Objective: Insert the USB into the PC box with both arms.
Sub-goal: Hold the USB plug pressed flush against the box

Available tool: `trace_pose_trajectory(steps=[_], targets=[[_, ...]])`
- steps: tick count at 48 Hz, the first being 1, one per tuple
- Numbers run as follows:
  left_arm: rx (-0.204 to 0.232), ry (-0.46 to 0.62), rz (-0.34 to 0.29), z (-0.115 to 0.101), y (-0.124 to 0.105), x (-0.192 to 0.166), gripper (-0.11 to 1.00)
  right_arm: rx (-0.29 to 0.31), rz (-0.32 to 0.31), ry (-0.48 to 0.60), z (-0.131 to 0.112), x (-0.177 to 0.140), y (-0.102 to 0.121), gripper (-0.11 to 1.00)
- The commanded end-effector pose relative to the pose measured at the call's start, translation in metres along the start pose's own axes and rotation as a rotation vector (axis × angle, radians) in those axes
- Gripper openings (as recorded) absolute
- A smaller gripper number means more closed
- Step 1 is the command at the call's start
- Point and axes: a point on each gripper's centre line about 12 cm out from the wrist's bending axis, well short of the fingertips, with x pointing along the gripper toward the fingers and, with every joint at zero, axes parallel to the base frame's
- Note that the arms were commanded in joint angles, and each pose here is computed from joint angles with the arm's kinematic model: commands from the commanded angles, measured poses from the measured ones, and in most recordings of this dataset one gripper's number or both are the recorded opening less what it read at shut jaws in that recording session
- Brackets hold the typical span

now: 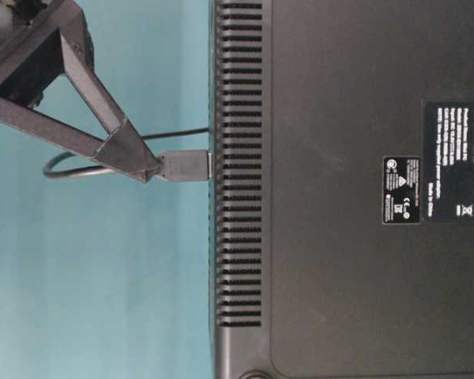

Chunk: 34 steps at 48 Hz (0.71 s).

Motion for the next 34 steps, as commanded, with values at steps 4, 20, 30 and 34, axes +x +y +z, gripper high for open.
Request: trace_pose_trajectory(steps=[4, 20, 30, 34], targets=[[0.002, -0.027, -0.004, 0.009, -0.001, -0.002, 0.0, 0.019, -0.035, 0.012, 0.001, -0.001, -0.013, 0.09], [0.002, -0.027, -0.004, 0.009, -0.001, -0.002, 0.0, 0.02, -0.02, 0.015, -0.002, 0.0, -0.008, 0.09], [0.002, -0.027, -0.004, 0.009, -0.001, -0.002, 0.0, 0.027, 0.031, 0.006, -0.002, 0.001, 0.007, 0.09], [0.002, -0.026, -0.004, 0.008, -0.001, -0.001, 0.0, 0.024, 0.034, 0.005, -0.001, 0.0, 0.009, 0.09]])
